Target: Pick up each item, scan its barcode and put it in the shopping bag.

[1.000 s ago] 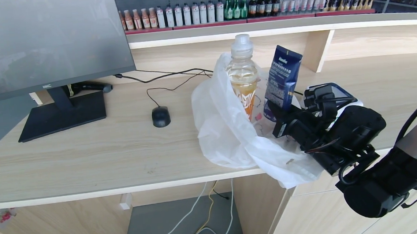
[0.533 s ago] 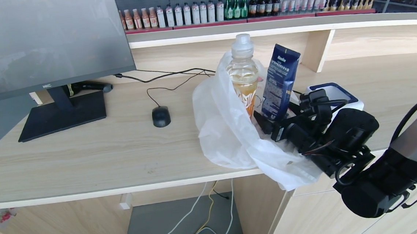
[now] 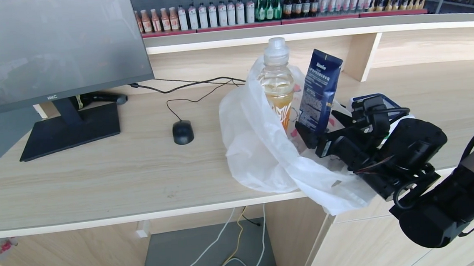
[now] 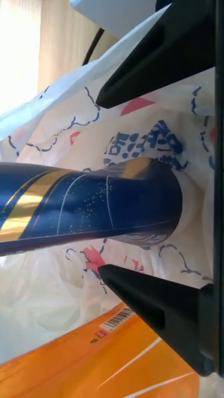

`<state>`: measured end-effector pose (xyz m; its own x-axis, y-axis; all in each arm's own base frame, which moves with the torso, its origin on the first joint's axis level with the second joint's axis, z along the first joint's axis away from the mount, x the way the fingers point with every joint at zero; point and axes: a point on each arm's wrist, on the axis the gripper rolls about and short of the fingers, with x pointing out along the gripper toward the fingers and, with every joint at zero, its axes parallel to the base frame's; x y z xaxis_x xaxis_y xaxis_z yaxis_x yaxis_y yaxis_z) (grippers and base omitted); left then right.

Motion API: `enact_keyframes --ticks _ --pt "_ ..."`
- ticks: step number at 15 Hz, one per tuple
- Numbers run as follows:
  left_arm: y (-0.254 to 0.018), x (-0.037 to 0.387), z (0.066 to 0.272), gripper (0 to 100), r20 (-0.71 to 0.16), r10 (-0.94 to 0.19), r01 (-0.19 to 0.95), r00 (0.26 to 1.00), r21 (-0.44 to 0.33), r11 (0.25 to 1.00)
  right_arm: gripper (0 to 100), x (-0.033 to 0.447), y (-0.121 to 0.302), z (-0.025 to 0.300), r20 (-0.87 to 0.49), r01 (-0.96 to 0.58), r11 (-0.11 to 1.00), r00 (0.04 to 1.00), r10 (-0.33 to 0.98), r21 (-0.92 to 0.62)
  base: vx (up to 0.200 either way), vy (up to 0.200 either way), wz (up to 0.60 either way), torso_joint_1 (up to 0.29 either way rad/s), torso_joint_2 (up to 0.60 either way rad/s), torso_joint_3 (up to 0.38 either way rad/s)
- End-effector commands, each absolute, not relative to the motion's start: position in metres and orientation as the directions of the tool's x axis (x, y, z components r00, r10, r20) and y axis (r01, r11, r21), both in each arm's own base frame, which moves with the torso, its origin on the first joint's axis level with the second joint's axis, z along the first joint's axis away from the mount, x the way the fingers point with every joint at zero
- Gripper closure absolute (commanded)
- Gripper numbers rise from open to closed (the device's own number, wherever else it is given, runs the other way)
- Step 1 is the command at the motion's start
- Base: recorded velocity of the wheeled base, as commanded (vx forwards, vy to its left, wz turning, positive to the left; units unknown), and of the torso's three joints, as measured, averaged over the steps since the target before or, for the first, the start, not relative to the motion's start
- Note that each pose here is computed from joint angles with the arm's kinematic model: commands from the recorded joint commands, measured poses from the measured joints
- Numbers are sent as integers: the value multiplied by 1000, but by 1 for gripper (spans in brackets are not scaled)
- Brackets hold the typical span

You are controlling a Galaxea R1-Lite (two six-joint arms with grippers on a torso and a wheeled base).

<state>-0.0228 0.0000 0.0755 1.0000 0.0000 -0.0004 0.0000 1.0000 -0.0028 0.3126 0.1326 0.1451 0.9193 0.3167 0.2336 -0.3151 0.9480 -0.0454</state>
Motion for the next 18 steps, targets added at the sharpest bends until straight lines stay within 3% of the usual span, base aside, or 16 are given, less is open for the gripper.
enact_keyframes --ticks 1,10,13,16,18 --pt "0 -23 75 0 0 -2 2 1000 -3 1000 0 303 129 158 267 -314 948 911 314 -43 0 0 0 0 0 0" --pt "0 -23 75 0 0 0 0 1000 -3 1000 0 239 96 205 379 -284 958 883 278 -40 0 0 0 0 0 0" --pt "0 -23 75 0 0 -2 2 1000 -3 1000 0 181 62 213 418 -233 972 881 223 -28 0 0 0 0 0 0" --pt "0 -23 75 0 0 0 0 1000 -3 1000 0 107 32 187 404 -211 977 895 192 4 0 0 0 0 0 0" --pt "0 -23 75 0 0 0 0 1000 -3 1000 0 82 22 188 408 -198 979 898 166 37 0 0 0 0 0 0"
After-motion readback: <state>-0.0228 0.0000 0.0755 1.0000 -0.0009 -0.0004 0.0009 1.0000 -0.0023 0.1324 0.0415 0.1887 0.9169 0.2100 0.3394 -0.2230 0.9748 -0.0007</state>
